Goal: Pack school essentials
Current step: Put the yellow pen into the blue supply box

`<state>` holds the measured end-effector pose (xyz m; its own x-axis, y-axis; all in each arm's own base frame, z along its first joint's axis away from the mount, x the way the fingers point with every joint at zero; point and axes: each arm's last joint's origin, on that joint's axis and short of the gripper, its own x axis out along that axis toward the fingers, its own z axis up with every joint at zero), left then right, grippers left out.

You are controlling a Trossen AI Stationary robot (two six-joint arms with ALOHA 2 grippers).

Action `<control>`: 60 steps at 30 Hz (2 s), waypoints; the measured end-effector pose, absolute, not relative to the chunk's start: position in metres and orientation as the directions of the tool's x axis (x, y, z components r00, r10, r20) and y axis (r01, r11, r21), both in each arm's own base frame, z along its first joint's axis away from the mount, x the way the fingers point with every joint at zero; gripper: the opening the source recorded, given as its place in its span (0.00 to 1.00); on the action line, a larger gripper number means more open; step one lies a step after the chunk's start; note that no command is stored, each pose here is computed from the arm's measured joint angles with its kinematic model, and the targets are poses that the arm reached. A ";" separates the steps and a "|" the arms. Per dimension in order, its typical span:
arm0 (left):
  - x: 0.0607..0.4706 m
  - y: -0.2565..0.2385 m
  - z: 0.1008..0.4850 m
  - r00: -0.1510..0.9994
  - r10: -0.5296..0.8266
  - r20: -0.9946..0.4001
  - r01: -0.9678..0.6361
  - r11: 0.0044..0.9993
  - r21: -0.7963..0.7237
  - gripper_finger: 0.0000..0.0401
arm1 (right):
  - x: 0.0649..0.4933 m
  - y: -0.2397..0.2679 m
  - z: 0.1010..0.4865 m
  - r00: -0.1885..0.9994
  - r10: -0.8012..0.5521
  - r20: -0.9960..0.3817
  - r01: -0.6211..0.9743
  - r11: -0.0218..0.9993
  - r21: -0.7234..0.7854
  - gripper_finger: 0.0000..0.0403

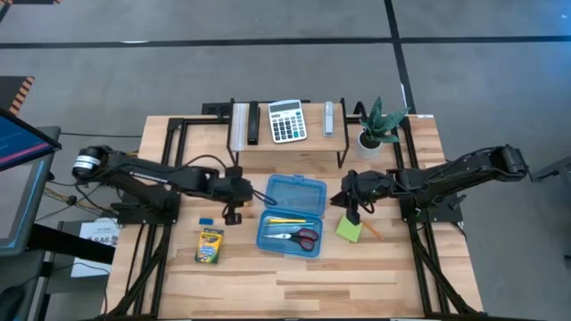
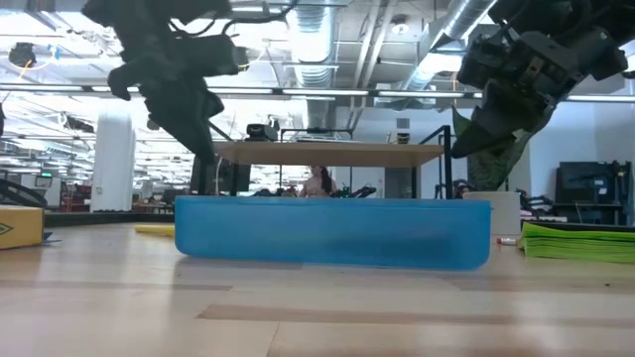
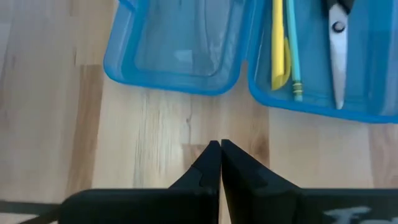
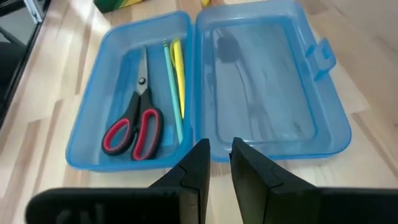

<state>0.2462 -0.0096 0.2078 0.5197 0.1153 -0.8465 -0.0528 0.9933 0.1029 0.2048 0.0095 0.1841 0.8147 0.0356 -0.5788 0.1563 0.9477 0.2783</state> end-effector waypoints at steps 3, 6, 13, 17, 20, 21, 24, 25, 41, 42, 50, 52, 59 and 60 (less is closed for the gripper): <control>0.240 -0.009 0.206 0.549 0.115 -0.828 -0.083 0.993 0.082 0.00 | 0.206 0.009 0.185 0.822 0.035 -0.568 0.154 0.947 0.281 0.22; 0.238 -0.009 0.202 0.562 0.115 -0.819 -0.086 0.993 0.080 0.00 | 0.206 0.009 0.186 0.828 0.035 -0.560 0.151 0.947 0.283 0.22; 0.238 -0.009 0.200 0.557 0.109 -0.823 -0.101 0.993 0.063 0.05 | 0.207 0.010 0.187 0.834 0.039 -0.550 0.152 0.943 0.297 0.22; 0.238 -0.009 0.200 0.558 0.111 -0.823 -0.104 0.993 0.063 0.11 | 0.207 0.013 0.187 0.833 0.050 -0.551 0.139 0.945 0.297 0.22; 0.238 -0.008 0.200 0.559 0.118 -0.821 -0.108 0.992 0.068 0.15 | 0.206 0.015 0.187 0.833 0.056 -0.551 0.133 0.945 0.298 0.22; 0.238 -0.008 0.200 0.562 0.117 -0.819 -0.108 0.992 0.068 0.16 | 0.206 0.015 0.187 0.833 0.056 -0.551 0.133 0.945 0.298 0.22; 0.238 -0.008 0.200 0.562 0.118 -0.819 -0.108 0.992 0.069 0.18 | 0.206 0.016 0.187 0.833 0.058 -0.550 0.131 0.946 0.298 0.22; 0.238 -0.008 0.200 0.562 0.117 -0.819 -0.107 0.992 0.068 0.19 | 0.207 0.016 0.187 0.834 0.058 -0.548 0.130 0.946 0.298 0.22; 0.237 -0.008 0.200 0.555 0.108 -0.824 -0.099 0.993 0.064 0.20 | 0.207 0.017 0.187 0.835 0.060 -0.548 0.126 0.947 0.295 0.22; 0.237 -0.009 0.200 0.550 0.103 -0.829 -0.095 0.994 0.060 0.20 | 0.207 0.017 0.187 0.835 0.060 -0.548 0.126 0.947 0.295 0.22; 0.224 -0.009 0.193 0.422 0.089 -0.902 -0.095 0.994 0.054 0.20 | 0.207 0.017 0.187 0.834 0.059 -0.548 0.129 0.945 0.300 0.22; 0.224 -0.009 0.192 0.412 0.075 -0.908 -0.089 0.995 0.042 0.20 | 0.207 0.017 0.187 0.834 0.060 -0.548 0.130 0.945 0.300 0.22; 0.220 -0.011 0.191 0.369 -0.003 -0.929 -0.046 0.999 -0.021 0.20 | 0.206 0.019 0.187 0.833 0.077 -0.548 0.114 0.945 0.307 0.22; 0.218 -0.011 0.190 0.356 -0.002 -0.934 -0.047 0.999 -0.020 0.20 | 0.206 0.020 0.187 0.832 0.080 -0.548 0.111 0.945 0.307 0.22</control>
